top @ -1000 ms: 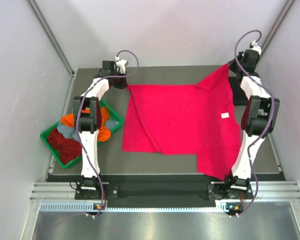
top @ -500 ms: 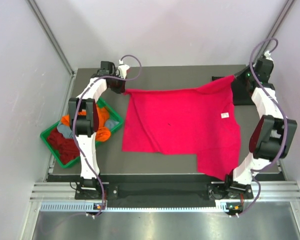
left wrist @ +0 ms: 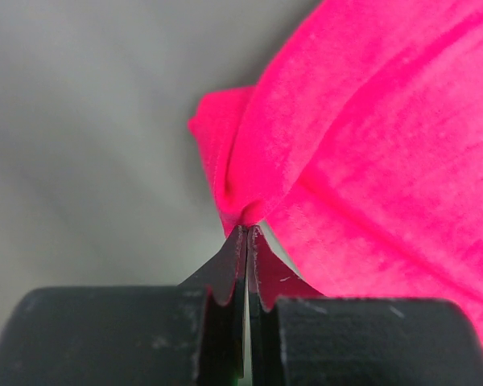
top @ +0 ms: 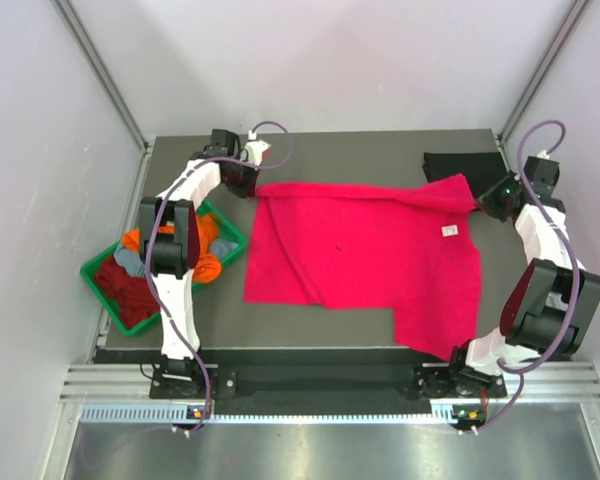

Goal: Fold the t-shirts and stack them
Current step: Fold the tshirt

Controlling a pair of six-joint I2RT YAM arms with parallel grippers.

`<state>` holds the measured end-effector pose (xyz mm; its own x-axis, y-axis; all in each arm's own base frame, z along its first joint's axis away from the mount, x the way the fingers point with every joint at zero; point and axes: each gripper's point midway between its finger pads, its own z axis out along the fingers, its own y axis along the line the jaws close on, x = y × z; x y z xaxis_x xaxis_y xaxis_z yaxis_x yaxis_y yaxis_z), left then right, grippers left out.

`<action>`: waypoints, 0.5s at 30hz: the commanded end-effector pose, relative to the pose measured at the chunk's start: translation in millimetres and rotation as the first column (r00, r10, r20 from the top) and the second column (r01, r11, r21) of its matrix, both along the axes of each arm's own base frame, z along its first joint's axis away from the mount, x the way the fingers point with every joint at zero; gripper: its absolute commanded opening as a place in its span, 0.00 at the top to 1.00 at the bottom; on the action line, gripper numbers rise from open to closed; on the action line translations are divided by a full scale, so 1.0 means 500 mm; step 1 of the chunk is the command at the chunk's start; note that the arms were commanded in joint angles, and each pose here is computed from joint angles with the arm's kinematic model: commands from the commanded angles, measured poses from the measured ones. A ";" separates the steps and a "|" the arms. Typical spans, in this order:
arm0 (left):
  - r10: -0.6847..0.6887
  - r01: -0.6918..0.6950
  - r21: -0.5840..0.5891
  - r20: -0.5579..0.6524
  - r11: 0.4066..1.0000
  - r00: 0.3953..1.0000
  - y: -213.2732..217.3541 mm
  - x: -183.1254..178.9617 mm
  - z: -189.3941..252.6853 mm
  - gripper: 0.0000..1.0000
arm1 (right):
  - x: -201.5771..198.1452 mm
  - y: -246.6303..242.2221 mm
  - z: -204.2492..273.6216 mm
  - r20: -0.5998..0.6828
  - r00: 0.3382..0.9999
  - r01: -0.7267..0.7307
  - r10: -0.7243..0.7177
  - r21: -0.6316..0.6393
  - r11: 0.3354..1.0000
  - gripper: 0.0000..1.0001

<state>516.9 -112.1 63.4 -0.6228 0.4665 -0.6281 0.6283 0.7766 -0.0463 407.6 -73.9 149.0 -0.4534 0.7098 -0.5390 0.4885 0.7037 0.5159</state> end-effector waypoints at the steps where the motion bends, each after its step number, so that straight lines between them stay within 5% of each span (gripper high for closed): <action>1: -0.006 0.006 0.013 0.044 1.000 0.999 -0.016 -0.019 0.064 1.00 | -0.018 -0.025 0.074 0.074 0.997 0.011 -0.009 -0.023 1.000 1.00; 8: 0.034 -0.034 0.022 0.008 0.999 0.999 -0.012 -0.039 0.064 1.00 | -0.053 -0.019 0.115 0.106 0.994 -0.009 0.011 -0.024 1.000 1.00; 15: 0.110 -0.092 0.160 -0.105 0.983 0.988 0.037 -0.097 0.020 1.00 | -0.137 -0.014 -0.020 -0.047 0.997 0.059 -0.059 0.006 0.998 1.00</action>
